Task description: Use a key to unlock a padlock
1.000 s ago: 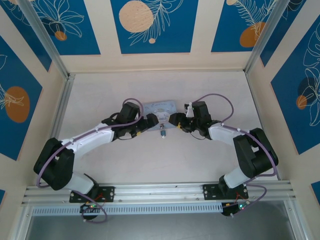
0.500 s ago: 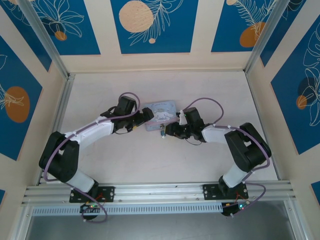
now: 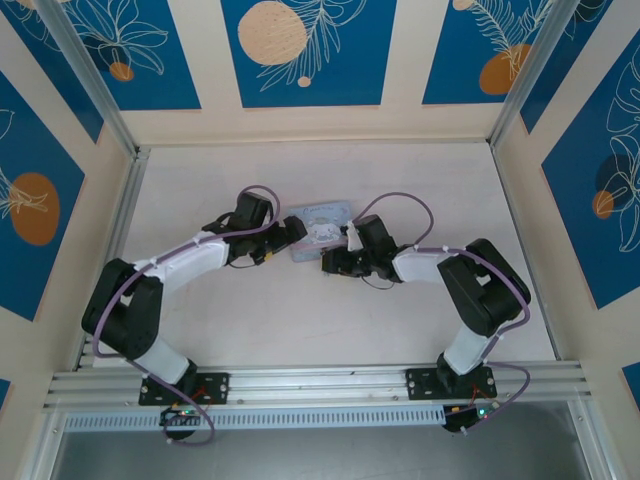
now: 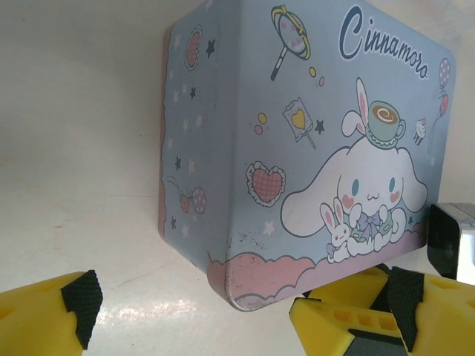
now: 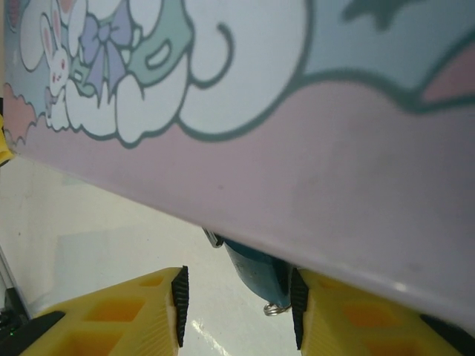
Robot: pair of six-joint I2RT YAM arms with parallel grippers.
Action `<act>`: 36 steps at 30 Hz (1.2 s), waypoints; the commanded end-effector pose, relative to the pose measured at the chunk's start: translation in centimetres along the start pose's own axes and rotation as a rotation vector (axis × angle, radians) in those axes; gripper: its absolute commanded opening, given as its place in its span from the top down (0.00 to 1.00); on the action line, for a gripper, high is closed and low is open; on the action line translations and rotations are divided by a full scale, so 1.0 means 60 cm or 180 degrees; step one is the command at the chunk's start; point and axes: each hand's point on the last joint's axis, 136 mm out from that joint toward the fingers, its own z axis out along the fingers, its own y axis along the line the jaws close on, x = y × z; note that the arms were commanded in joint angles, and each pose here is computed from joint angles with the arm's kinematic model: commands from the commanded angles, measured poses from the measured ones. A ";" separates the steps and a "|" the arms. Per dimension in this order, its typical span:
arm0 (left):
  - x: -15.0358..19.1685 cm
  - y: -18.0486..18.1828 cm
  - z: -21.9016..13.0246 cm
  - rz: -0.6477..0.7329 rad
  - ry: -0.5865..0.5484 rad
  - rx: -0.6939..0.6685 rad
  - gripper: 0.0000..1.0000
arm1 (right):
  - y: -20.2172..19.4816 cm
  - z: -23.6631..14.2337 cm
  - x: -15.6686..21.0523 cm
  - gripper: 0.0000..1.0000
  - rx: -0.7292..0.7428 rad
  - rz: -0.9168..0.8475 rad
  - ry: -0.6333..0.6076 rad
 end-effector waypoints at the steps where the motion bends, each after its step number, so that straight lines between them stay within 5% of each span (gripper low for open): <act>1: -0.012 -0.011 0.003 -0.0006 -0.0006 0.0096 0.00 | -0.008 0.009 0.002 0.58 0.0137 -0.0138 0.0034; 14: -0.012 -0.011 0.014 -0.0062 0.0017 0.0116 0.00 | -0.027 0.032 0.019 0.64 0.0382 -0.0210 0.0097; 31: -0.029 -0.016 0.008 0.0046 -0.0065 0.0060 0.00 | -0.048 0.008 0.024 1.00 0.0492 -0.0090 0.0031; 36: -0.036 -0.014 -0.001 0.0157 -0.0122 -0.0035 0.00 | -0.058 -0.007 0.021 1.00 0.0489 0.0006 0.0003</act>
